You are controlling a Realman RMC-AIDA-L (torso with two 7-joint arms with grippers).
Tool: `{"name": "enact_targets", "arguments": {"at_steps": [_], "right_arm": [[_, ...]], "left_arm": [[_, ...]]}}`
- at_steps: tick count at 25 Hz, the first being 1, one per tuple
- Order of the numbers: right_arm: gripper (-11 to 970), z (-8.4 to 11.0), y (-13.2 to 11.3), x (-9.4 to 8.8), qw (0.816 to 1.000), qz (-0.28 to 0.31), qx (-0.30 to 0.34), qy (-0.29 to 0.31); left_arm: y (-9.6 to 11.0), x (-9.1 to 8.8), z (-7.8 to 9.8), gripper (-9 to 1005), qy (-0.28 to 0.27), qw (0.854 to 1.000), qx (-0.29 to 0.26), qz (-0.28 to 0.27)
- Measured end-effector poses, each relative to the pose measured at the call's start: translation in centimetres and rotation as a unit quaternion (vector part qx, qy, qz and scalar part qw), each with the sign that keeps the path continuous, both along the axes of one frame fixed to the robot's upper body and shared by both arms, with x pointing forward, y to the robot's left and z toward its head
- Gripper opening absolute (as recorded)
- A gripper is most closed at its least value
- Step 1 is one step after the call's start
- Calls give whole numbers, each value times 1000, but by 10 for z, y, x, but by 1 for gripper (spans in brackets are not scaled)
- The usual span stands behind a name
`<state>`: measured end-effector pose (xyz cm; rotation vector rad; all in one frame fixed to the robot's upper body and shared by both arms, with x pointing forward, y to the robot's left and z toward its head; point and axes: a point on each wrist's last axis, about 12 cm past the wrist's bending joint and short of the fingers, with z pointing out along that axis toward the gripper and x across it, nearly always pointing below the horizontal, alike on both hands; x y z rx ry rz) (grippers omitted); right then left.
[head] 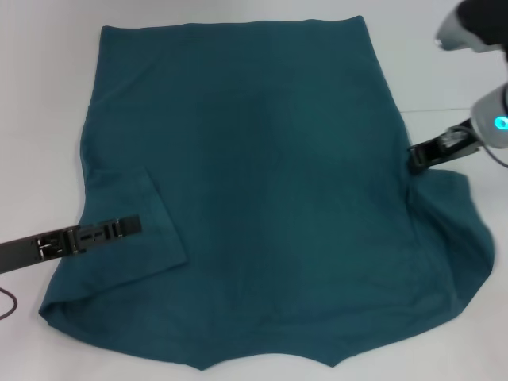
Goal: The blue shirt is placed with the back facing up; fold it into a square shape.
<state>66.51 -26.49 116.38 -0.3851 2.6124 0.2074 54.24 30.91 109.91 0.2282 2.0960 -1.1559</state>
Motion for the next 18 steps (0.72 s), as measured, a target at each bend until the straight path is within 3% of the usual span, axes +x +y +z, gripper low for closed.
{"name": "enact_targets", "arguments": {"at_steps": [9, 18], "right_arm": [[9, 10, 32, 8, 999, 28, 18, -18], [19, 4, 52, 7, 999, 22, 46, 0]], "left_arm": [[0, 1, -1, 736, 0, 1000, 2, 5], [0, 3, -3, 735, 3, 1000, 3, 12]]}}
